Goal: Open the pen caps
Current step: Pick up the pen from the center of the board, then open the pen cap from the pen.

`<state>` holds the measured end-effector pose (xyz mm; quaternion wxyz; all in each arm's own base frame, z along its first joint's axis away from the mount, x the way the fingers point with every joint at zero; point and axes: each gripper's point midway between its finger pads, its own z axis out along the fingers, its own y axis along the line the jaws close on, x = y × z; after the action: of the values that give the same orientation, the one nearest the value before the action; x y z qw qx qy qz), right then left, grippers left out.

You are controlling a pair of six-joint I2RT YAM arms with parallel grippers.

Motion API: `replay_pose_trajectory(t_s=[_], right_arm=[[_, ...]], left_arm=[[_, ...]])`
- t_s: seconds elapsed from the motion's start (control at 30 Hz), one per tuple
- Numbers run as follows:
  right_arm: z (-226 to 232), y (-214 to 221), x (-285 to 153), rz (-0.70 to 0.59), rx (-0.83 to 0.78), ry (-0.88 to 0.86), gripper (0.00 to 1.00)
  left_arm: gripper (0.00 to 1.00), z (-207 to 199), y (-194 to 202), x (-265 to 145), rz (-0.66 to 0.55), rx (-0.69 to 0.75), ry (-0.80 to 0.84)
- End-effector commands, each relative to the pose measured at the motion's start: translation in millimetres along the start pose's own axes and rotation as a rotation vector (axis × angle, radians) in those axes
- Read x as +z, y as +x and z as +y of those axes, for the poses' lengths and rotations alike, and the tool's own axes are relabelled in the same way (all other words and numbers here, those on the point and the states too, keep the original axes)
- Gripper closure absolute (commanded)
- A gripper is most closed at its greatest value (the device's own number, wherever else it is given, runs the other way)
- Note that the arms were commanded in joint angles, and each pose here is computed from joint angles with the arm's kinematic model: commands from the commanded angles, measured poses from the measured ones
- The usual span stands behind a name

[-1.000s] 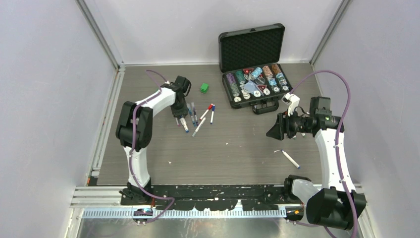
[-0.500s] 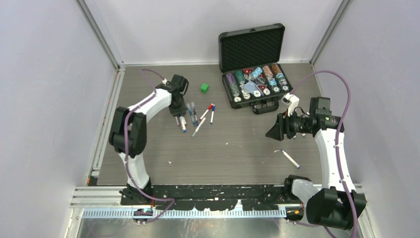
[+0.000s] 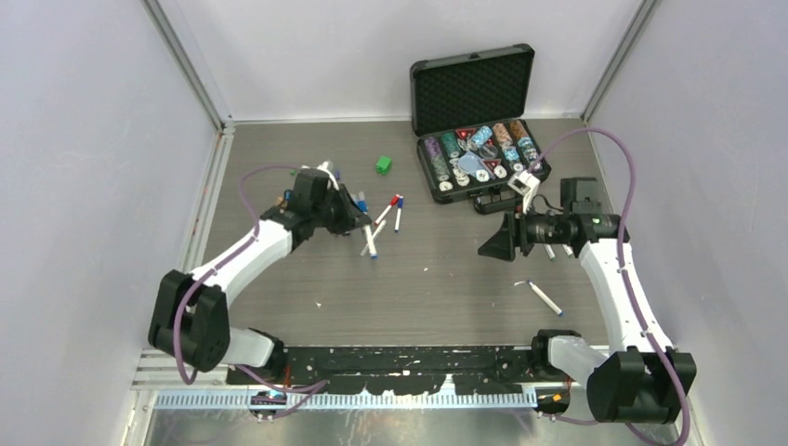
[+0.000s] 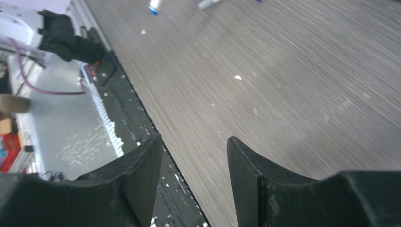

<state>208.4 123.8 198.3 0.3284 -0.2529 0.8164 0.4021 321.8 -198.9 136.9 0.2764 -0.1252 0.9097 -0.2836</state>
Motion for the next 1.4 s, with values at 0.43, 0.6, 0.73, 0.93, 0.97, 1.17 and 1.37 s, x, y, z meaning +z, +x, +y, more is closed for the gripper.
replay_pose_trajectory(t_s=[0.43,0.6,0.73,0.93,0.97,1.17,1.37], right_arm=[[18,-46,67,-0.168,0.331,-0.210,0.37],[21,-41,70,-0.139,0.364,-0.241,0.37],[25,-41,75,-0.123,0.355,-0.272,0.38],[31,-37,78,-0.101,0.349,-0.293,0.40],[31,-36,78,-0.099,0.346,-0.295,0.40],[34,-37,78,-0.091,0.341,-0.313,0.47],[35,-35,80,-0.075,0.350,-0.327,0.54]], left_arm=[[1.00,-180,40,-31,-0.264,-0.057,0.742],[1.00,-194,54,-24,-0.266,-0.039,0.738],[1.00,-207,64,-23,-0.252,-0.016,0.758],[1.00,-215,64,-20,-0.273,-0.024,0.757],[1.00,-217,64,-20,-0.274,-0.026,0.760],[1.00,-223,69,-19,-0.268,-0.026,0.772],[1.00,-227,70,-19,-0.275,-0.027,0.778]])
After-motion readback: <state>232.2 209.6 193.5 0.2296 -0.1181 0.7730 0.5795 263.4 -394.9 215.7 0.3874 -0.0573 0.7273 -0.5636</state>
